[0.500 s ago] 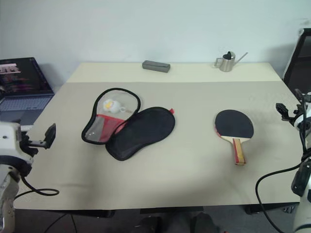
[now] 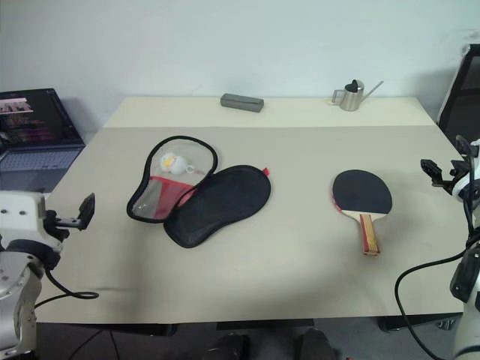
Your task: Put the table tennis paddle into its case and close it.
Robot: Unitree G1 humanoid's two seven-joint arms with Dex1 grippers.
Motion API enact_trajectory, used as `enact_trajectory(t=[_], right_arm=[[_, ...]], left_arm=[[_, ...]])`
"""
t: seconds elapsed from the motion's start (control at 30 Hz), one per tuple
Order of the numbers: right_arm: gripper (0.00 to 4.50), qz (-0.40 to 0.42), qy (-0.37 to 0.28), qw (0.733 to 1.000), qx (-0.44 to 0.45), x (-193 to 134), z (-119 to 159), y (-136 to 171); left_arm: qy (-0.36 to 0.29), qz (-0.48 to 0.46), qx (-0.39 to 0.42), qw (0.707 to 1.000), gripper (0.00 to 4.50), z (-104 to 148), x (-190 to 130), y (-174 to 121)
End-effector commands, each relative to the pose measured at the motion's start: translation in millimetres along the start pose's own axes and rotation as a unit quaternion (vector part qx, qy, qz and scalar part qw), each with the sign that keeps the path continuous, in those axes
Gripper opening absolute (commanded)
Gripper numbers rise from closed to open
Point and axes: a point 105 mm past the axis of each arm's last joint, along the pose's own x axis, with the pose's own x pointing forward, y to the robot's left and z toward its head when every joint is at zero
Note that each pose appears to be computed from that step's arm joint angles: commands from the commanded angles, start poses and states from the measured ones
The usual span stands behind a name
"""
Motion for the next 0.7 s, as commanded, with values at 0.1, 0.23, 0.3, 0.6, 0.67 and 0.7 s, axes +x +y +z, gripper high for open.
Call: enact_trajectory(t=[0.1, 0.23, 0.3, 0.6, 0.67, 0.7], right_arm=[[4.46, 0.043, -0.03, 0.999, -0.001, 1.3, 20.1, 10.5], [4.46, 0.066, -0.038, 0.997, 0.012, 1.4, 19.0, 16.3], [4.46, 0.08, -0.035, 0.996, 0.01, 0.3, 18.4, 18.6], [4.46, 0.146, -0.028, 0.989, 0.015, 5.3, 10.8, 42.5], [4.46, 0.172, -0.039, 0.984, 0.022, 6.0, 13.8, 50.9], [4.46, 0.187, -0.042, 0.981, 0.024, 5.8, 14.2, 55.3]], left_arm=[[-0.028, -0.019, 0.013, 0.999, 4.5, 12.9, -6.4, 9.0], [-0.025, -0.025, 0.019, 0.999, 4.5, 10.0, -9.1, 16.3], [-0.019, -0.031, 0.032, 0.999, 4.5, 8.3, -6.2, 16.1], [-0.027, -0.056, 0.034, 0.998, 4.5, 11.9, 1.9, 15.6], [-0.032, -0.081, 0.021, 0.996, 4.5, 15.8, 1.8, 8.4], [-0.034, -0.097, 0.016, 0.995, 4.5, 17.7, 1.6, 3.8]])
